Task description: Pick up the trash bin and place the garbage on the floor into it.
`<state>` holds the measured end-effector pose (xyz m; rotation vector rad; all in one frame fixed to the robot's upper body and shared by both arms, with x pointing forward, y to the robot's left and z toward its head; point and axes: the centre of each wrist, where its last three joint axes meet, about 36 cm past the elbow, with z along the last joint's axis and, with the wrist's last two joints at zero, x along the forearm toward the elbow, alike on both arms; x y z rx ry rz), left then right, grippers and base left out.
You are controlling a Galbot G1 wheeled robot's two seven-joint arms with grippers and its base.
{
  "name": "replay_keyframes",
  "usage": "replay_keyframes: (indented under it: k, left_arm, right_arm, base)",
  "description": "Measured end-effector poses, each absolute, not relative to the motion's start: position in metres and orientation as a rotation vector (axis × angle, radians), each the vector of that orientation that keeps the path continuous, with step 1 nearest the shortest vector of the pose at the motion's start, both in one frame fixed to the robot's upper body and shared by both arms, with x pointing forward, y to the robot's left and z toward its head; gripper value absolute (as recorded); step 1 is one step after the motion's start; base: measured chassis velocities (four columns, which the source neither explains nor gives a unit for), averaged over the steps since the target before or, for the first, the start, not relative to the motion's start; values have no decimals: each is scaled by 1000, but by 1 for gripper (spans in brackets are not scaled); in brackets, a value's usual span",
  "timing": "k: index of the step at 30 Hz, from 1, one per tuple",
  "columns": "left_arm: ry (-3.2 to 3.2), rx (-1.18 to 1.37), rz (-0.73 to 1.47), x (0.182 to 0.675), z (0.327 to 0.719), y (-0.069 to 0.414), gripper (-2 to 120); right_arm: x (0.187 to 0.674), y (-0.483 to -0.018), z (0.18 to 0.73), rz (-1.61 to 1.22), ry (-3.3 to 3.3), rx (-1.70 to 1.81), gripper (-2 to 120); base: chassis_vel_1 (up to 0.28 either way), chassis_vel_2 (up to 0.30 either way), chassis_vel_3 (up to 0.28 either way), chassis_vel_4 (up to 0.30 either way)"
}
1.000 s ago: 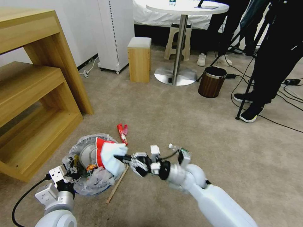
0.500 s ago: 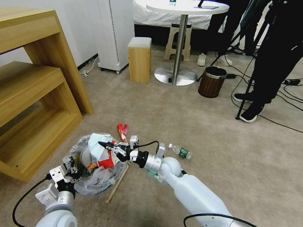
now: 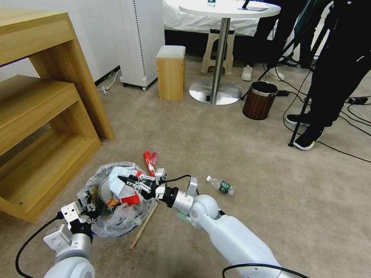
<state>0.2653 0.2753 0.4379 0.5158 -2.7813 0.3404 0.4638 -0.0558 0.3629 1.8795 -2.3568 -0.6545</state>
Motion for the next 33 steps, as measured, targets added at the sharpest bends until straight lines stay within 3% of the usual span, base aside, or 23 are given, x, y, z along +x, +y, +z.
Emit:
replay_keyframes:
  k: [7,13,19,25,33]
  left_arm:
    - [-2787,516,340,264,440,275,0]
    - [-2794,524,343,264,444,278,0]
    - [-2802,558,362,266,450,288,0]
    - [-2824,566,346,269,456,294,0]
    - [-2847,562,343,273,461,299,0]
  right_arm:
    - [468,-86,380,-502,-2403,1982,55]
    - [464,-111,400,-641,-2529,1986,75]
    - [465,-180,423,-397,-3077,1395,98]
    - [436,-264,433,-249,-3372,687,100]
    - [390,-329,415,-80,-3446,231,100]
  base:
    - [0,0,0,0]
    - [0,0,0,0]
    - [0,0,0,0]
    - [0,0,0,0]
    - [0,0,0,0]
